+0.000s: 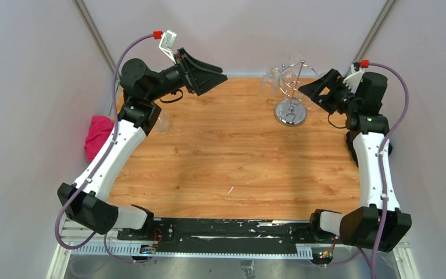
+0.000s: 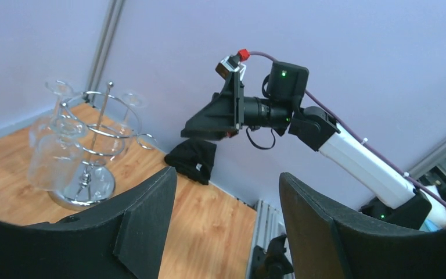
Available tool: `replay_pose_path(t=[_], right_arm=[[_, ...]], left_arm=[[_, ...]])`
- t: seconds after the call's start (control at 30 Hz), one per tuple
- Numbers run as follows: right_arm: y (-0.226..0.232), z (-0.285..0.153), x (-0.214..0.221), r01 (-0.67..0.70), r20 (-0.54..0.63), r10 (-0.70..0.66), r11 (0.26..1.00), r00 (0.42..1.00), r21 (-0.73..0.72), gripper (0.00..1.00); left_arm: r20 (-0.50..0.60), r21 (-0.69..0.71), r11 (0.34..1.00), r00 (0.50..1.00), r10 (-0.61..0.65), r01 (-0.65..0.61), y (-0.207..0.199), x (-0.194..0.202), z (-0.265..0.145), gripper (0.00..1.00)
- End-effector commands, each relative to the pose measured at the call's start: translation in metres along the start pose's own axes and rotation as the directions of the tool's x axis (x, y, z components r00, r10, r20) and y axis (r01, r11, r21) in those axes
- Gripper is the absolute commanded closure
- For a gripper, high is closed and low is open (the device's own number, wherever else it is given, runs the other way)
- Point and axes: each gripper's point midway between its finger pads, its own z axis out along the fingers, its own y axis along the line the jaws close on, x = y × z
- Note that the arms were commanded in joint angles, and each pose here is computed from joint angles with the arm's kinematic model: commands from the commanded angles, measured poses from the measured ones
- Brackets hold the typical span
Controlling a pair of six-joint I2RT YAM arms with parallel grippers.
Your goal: Take the wine glass off the wine glass rack
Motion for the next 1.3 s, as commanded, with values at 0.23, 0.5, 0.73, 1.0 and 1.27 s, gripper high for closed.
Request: replay_pose_path(t=[0.23, 0.5, 0.73, 1.0, 1.27], right_arm=[[-0.050, 0.005, -0.028, -0.136, 0.060, 0.136, 0.991, 0.989, -0.005, 0.15], [-0.087, 0.002, -0.043, -0.220, 0.110, 0.219, 0.975, 0.970, 0.002, 0.16], [-0.111, 0.015, -0.058, -0.266, 0.137, 0.263, 0.964, 0.955, 0.003, 0.17], [-0.110, 0.022, -0.052, -0.295, 0.083, 0.299, 0.954, 0.951, -0.051, 0.18], [-0.099, 0.013, -0.046, -0.279, 0.079, 0.284, 0.958, 0.955, -0.068, 0.18]], left_arm=[[-0.002, -0.007, 0.997, 0.998, -0.070, 0.070, 0.027, 0.022, 0.013, 0.28], [-0.005, -0.053, 0.994, 0.995, -0.101, 0.100, 0.048, 0.033, 0.016, 0.29], [-0.033, -0.071, 0.986, 0.988, -0.154, 0.151, 0.066, 0.047, 0.024, 0.29], [-0.022, -0.091, 0.980, 0.983, -0.181, 0.178, 0.086, 0.046, 0.041, 0.29], [-0.068, -0.102, 0.948, 0.948, -0.310, 0.303, 0.138, 0.074, 0.094, 0.30]])
